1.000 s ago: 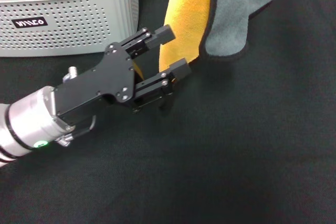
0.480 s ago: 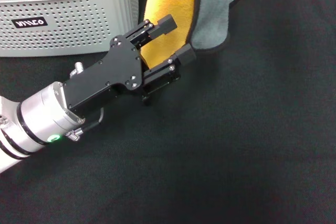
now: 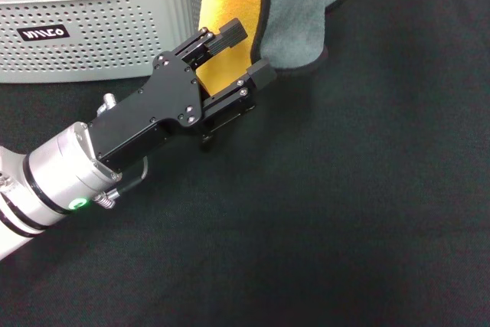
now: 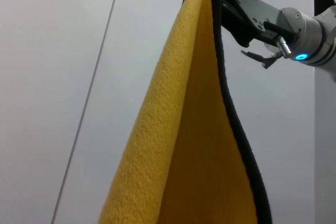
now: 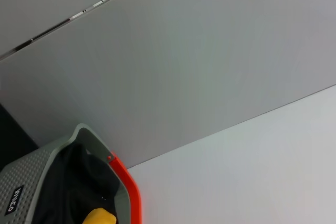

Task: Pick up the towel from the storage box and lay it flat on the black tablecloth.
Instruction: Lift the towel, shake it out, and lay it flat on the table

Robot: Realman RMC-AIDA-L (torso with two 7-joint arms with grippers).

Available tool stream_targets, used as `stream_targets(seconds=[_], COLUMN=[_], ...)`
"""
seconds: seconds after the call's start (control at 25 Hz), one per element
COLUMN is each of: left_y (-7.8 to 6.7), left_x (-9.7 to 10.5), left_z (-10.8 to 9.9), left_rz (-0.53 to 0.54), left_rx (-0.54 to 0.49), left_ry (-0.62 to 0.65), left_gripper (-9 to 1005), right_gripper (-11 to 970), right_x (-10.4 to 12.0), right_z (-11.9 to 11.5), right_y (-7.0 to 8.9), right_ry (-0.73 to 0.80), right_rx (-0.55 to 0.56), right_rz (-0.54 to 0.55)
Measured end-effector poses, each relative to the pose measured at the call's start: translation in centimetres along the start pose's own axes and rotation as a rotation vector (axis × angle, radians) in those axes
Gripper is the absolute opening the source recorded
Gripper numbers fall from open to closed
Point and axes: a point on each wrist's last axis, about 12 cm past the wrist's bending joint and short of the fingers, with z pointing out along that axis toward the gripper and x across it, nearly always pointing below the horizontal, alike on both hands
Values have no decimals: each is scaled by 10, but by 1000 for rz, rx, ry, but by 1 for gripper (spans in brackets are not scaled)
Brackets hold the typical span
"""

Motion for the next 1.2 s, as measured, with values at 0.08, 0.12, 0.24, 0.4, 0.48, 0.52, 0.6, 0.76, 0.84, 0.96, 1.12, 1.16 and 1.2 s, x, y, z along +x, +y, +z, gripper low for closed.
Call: stream_targets(seconds=[0.08, 0.12, 0.24, 0.4, 0.48, 0.52, 0.6, 0.76, 0.84, 0.96, 1.12, 1.16, 1.2], left_y=[0, 0, -1, -1, -1, -1, -1, -2, -2, -3, -3, -3, -4], left_x=[0, 1, 2, 2, 3, 4, 4, 5, 5, 5, 5, 5, 5], left_z=[-1, -1, -2, -3, -4, -4, -4, -3, -4, -6, -7, -7, -7], left_rz=[-1, -2, -5, -5, -13, -16, -19, -22, -23, -27, -31, -31, -32], left_rx=[-4, -6, -12, -40, -55, -59, -58, -49, -50, -49, -47, -47, -46], left_ry=[0, 1, 4, -13, -19, -20, -18, -11, -8, -7, -8, -7, -7], left_gripper=[703, 703, 703, 588, 511, 490, 448, 365, 323, 280, 276, 275, 275], right_gripper=[2, 1, 1, 1, 1, 1, 1, 2, 2, 2, 2, 2, 2], right_x=[-1, -2, -3, -5, -5, -5, -6, -6, -6, -6, -7, -7, -7], right_z=[0, -1, -1, -1, 0, 0, 0, 1, 2, 5, 12, 13, 15], right_y=[0, -1, -1, 0, 0, 0, -1, -4, -5, -6, -5, -4, -4], right_ry=[0, -1, -1, -4, -5, -5, -6, -4, 1, 16, 34, 37, 39], right_rx=[4, 4, 7, 3, 2, 3, 8, 30, 39, 46, 45, 45, 45], right_rz=[-4, -5, -9, -13, -14, -14, -15, -17, -18, -20, -25, -27, -30])
